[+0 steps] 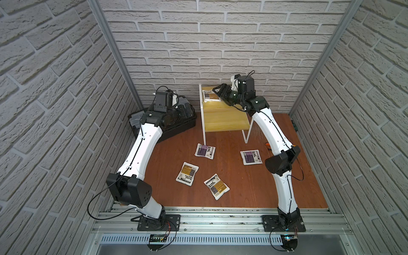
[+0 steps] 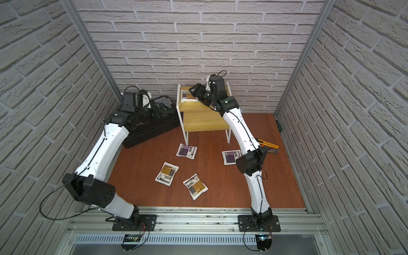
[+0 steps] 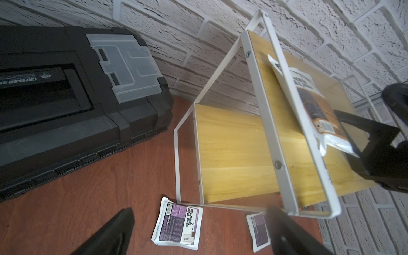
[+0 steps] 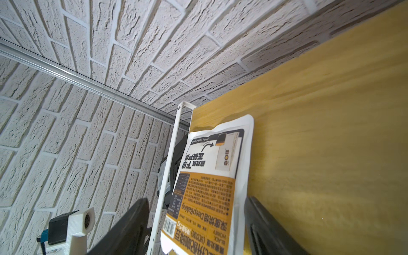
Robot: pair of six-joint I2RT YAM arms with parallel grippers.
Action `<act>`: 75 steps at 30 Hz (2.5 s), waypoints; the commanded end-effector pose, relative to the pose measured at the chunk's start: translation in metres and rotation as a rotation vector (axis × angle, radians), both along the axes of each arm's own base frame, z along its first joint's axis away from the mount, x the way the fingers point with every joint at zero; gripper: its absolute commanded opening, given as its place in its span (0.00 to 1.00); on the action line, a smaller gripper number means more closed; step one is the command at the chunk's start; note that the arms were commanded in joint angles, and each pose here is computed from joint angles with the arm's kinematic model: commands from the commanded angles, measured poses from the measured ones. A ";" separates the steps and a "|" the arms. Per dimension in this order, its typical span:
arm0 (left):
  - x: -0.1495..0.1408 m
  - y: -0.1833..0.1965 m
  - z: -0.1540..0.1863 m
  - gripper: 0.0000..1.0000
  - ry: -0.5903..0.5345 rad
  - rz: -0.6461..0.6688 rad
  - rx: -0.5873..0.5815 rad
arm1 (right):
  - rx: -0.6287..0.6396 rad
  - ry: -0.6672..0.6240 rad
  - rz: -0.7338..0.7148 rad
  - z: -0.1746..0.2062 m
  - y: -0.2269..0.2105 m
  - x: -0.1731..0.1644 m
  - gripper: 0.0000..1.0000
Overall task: Place the bagged coffee beans on the shelf by color
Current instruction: Place the bagged coffee beans on the shelf, then pick up the bagged coffee beans at the center of the board.
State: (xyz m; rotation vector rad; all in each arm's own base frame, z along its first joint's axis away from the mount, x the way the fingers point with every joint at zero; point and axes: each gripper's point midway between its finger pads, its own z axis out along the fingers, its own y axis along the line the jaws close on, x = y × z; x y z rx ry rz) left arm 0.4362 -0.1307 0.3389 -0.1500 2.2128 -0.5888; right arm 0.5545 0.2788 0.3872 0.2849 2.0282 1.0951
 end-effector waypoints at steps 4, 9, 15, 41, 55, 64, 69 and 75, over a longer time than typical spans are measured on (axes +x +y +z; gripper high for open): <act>0.002 -0.003 0.009 0.99 -0.051 -0.012 0.002 | 0.018 0.027 0.017 -0.011 0.011 0.003 0.72; 0.002 -0.003 0.009 0.98 -0.051 -0.012 0.005 | 0.022 0.028 0.017 -0.011 0.012 0.004 0.72; 0.001 -0.002 0.008 0.98 -0.050 -0.010 0.007 | 0.021 0.022 0.009 -0.009 0.011 0.004 0.72; -0.081 0.016 -0.010 0.98 -0.014 0.010 0.043 | -0.081 -0.133 0.106 0.076 -0.059 -0.183 0.76; -0.180 -0.030 -0.132 0.98 0.231 -0.112 0.204 | -0.162 0.284 0.208 -0.127 -0.082 -0.286 0.76; -0.221 -0.048 -0.185 0.98 0.321 -0.227 0.410 | -0.165 0.496 0.306 -0.226 -0.066 -0.332 0.76; -0.235 -0.060 -0.214 0.99 0.376 -0.324 0.548 | -0.180 0.565 0.343 -0.266 -0.060 -0.350 0.76; -0.238 -0.075 -0.246 0.98 0.420 -0.382 0.663 | -0.186 0.619 0.387 -0.298 -0.055 -0.368 0.76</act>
